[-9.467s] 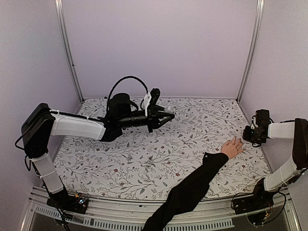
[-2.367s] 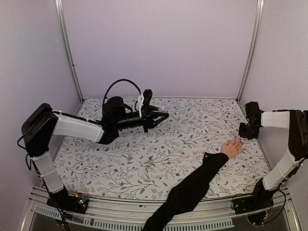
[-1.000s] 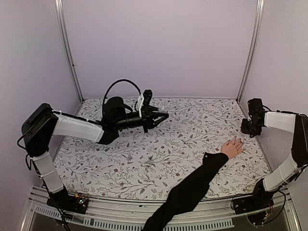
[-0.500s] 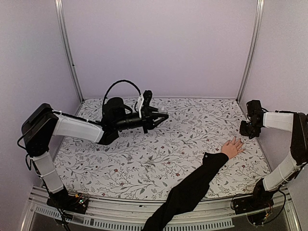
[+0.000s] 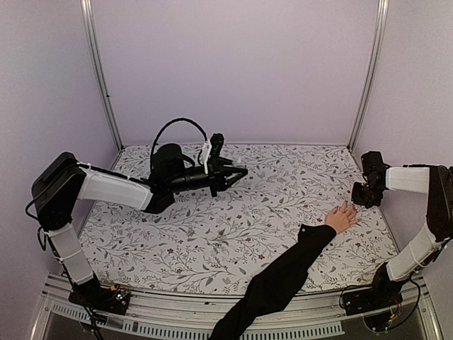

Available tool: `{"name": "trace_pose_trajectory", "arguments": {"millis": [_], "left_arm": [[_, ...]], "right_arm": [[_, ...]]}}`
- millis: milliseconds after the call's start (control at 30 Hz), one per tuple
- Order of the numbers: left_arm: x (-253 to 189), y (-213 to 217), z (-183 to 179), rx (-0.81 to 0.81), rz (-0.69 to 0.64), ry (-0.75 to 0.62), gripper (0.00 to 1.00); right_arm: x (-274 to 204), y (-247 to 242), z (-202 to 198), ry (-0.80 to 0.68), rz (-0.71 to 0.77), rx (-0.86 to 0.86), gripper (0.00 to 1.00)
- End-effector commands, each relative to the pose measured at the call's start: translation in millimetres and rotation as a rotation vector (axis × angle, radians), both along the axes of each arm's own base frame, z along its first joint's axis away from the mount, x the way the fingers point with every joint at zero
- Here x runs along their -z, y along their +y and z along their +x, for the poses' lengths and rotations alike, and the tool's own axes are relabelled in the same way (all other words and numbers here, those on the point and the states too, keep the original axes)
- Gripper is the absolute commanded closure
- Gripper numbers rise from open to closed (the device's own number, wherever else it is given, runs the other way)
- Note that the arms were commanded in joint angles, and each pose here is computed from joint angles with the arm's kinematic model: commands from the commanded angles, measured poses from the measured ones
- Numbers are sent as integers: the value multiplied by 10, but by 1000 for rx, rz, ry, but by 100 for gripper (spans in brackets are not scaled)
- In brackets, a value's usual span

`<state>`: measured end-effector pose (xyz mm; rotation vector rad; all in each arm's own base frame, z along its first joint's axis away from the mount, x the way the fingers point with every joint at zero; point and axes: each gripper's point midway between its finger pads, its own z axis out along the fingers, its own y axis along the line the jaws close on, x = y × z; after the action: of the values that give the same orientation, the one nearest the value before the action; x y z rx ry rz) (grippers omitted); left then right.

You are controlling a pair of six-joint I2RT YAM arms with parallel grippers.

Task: Paint the nails
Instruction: Paint the nail polish on the nail.

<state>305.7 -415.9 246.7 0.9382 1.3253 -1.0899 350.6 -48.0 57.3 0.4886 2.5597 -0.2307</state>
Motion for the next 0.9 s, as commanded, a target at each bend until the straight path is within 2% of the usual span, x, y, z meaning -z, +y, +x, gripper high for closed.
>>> {"name": "trace_pose_trajectory", "arguments": {"millis": [0,867], "left_arm": [[-131,65,22,-11,-36,-30,100],[-132,52,29,-8,-33,-33,100]], "right_arm": [[50,57,-4,3,19,-6,100],[70,-7,78,-20,-13,12,100]]}}
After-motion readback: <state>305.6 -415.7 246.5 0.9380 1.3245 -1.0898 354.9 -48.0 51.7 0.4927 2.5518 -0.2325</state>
